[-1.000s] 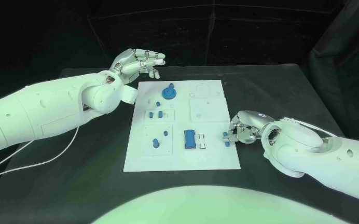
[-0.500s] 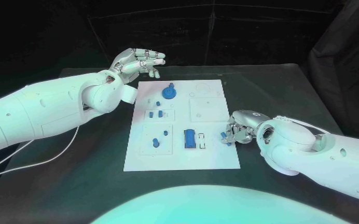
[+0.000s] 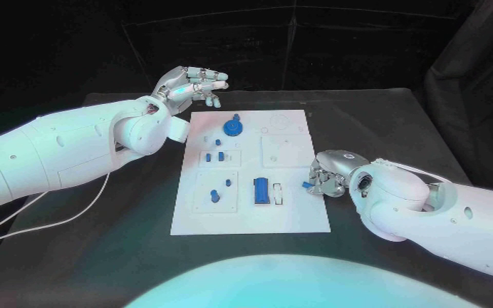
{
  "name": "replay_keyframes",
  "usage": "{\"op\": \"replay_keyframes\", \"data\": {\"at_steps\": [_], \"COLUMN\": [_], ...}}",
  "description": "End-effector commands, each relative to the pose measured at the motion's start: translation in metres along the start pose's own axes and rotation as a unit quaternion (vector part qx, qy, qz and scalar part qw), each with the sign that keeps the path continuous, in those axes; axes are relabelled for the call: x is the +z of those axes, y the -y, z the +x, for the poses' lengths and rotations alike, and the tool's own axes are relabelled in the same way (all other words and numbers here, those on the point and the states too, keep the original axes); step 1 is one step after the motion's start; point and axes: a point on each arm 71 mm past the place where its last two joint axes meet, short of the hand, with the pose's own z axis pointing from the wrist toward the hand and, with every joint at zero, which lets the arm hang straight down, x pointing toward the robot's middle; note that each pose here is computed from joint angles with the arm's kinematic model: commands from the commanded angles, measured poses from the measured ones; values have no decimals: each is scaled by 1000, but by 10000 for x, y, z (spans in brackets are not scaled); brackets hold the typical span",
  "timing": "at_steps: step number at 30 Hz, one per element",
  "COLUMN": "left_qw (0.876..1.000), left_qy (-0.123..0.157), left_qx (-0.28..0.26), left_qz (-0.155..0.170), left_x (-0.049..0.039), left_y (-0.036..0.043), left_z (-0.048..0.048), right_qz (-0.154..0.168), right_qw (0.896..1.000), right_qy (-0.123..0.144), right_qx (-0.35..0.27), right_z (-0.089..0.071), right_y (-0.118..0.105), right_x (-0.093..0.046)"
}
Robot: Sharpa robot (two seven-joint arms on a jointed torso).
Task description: Assemble the parts on the task board
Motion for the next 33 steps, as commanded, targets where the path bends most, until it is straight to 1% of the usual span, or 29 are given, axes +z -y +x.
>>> {"op": "replay_keyframes", "data": {"at_steps": [1,4,7,13,16,23,24,27,33], "left_qw": [1000,1000,1000,1000,1000,1000,1000,1000,1000], "left_qy": [-4,-4,-5,-5,-6,-7,-7,-7,-10], "left_qx": [-4,-4,-4,-4,-5,-5,-5,-5,-7], "left_qz": [4,4,3,2,2,2,2,2,2], "left_x": [6,9,11,15,17,20,20,22,29], "left_y": [13,11,8,4,2,2,2,2,2], "left_z": [14,16,20,21,26,42,42,45,70], "right_qz": [35,37,35,25,24,25,25,23,21], "right_qw": [995,989,984,978,976,969,969,967,965], "right_qy": [-9,-4,1,9,8,-23,-24,-36,-74], "right_qx": [96,146,172,207,214,245,245,253,250], "right_z": [75,66,53,27,26,72,74,95,160], "right_y": [85,82,71,16,-6,-87,-91,-148,-243], "right_x": [-26,-54,-83,-145,-159,-144,-142,-109,-41]}}
